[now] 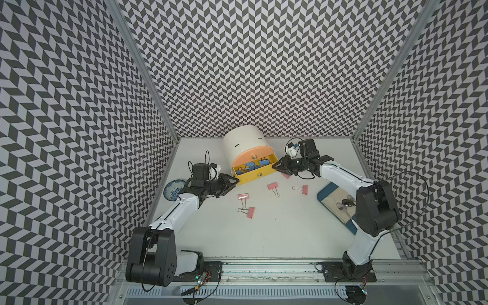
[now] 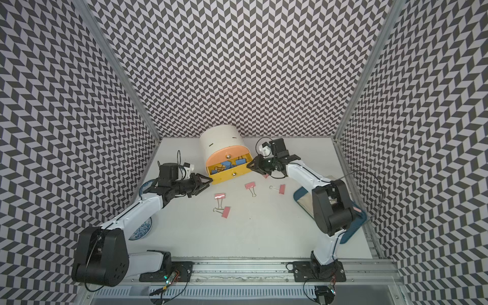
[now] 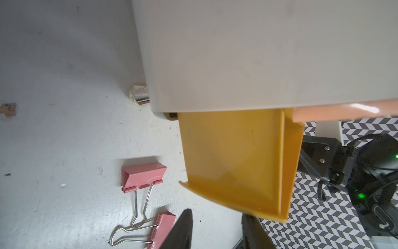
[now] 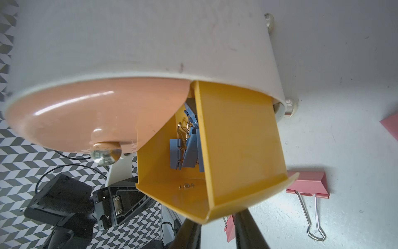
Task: Put the binder clips in the drawer according to color
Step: Close the drawer in the storage box.
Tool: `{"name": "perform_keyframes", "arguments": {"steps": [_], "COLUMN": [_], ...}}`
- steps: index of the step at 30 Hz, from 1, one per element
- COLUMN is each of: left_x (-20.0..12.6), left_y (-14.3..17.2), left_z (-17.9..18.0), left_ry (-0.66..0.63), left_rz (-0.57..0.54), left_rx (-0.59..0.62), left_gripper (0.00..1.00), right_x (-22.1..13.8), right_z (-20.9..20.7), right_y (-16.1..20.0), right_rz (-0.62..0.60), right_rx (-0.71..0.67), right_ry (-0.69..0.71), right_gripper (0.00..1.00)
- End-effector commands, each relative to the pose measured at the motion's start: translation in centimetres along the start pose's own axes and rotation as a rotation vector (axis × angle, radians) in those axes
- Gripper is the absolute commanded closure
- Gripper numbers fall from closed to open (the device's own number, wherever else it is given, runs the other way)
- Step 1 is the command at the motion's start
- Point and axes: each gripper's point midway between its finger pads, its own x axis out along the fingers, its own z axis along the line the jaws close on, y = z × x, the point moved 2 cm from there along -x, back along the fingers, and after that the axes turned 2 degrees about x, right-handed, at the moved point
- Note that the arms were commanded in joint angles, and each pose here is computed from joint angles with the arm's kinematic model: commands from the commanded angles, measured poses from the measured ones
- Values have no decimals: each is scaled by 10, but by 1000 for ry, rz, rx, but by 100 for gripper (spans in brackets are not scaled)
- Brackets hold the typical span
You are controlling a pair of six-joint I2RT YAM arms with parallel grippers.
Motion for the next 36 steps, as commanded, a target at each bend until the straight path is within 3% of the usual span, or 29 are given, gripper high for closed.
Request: {"name": "perform_keyframes", "arguments": {"steps": [1, 36], "left_x": [-2, 7], "left_y": [-17, -47], "left_z": [-12, -13], "left_ry": [30, 26], "left_rz": [-37, -62], "left_rx": [44, 25], "left_gripper": [58, 58], "right_x": [0, 24], "right_z": [8, 14], "right_y": [-12, -40], "right_rz": [-25, -32], "right_rx": [-24, 47], "right_ry": [-34, -100], "right_gripper": [69, 70]}}
